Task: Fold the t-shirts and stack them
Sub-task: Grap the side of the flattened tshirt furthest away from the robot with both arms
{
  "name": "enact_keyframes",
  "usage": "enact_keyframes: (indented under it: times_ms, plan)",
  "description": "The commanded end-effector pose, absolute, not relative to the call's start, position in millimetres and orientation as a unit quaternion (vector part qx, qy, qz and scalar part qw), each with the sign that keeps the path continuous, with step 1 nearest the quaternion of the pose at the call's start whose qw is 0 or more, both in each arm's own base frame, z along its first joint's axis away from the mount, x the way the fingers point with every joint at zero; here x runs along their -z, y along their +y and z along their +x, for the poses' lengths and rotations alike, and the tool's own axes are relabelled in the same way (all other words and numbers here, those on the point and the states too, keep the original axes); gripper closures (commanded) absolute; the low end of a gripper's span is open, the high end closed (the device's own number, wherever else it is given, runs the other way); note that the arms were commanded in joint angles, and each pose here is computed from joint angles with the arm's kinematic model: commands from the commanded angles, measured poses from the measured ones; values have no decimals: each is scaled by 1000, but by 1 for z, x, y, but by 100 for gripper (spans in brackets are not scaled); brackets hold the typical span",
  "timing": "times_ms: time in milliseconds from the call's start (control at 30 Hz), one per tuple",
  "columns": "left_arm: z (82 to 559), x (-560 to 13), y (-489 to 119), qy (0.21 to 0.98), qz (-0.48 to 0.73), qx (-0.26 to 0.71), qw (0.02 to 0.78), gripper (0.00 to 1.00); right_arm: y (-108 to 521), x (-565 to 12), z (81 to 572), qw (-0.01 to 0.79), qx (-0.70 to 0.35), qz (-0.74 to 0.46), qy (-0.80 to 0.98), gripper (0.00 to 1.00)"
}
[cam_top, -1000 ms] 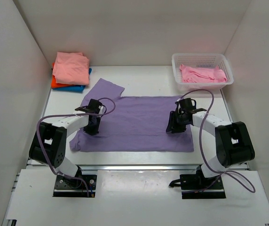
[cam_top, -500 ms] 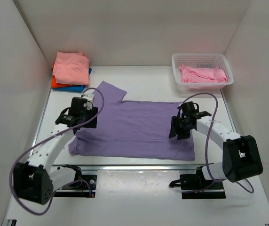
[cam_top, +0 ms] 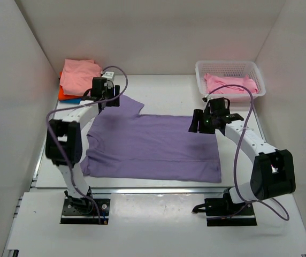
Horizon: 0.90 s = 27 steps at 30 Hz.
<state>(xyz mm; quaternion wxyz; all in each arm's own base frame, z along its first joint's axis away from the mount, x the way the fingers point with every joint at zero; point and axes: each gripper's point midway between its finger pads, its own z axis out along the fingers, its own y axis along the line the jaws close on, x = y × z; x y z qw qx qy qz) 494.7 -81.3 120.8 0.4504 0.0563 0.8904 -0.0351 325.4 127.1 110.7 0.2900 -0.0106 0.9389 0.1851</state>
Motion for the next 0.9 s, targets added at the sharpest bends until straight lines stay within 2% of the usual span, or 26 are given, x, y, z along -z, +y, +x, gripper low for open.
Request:
enact_keyframes:
  times_ms: [0, 33, 200, 333, 367, 600, 667, 733, 767, 800, 833, 867]
  plan:
    - [542, -131, -70, 887, 52, 20, 459, 23, 110, -112, 351, 335, -170, 4, 927, 45]
    - [548, -111, -67, 896, 52, 12, 441, 23, 103, -110, 355, 341, -168, 14, 925, 45]
    - [572, -88, -57, 912, 34, -6, 409, 22, 76, -102, 370, 350, -153, 50, 923, 45]
    - [567, -59, -59, 930, 45, -12, 364, 22, 50, -100, 387, 365, -128, 88, 918, 44]
    - [564, -60, -59, 934, 44, -16, 354, 22, 46, -102, 392, 371, -127, 98, 915, 41]
    - [550, -27, -60, 965, 48, 1, 256, 22, 19, -91, 425, 370, -101, 144, 912, 39]
    - [545, -21, -63, 970, 55, 9, 236, 35, 14, -89, 435, 375, -93, 153, 909, 39]
    - [541, -14, -64, 973, 57, 11, 221, 67, 10, -84, 441, 377, -97, 163, 907, 38]
    - [539, -14, -66, 974, 59, 11, 218, 75, 9, -83, 446, 378, -99, 165, 906, 31]
    - [537, -11, -64, 975, 58, 10, 215, 94, 8, -83, 450, 377, -99, 166, 906, 29]
    - [534, -11, -62, 976, 56, 10, 209, 100, 8, -76, 453, 371, -99, 170, 908, 30]
    - [533, -9, -62, 977, 57, 10, 205, 100, 8, -73, 457, 367, -95, 169, 910, 29]
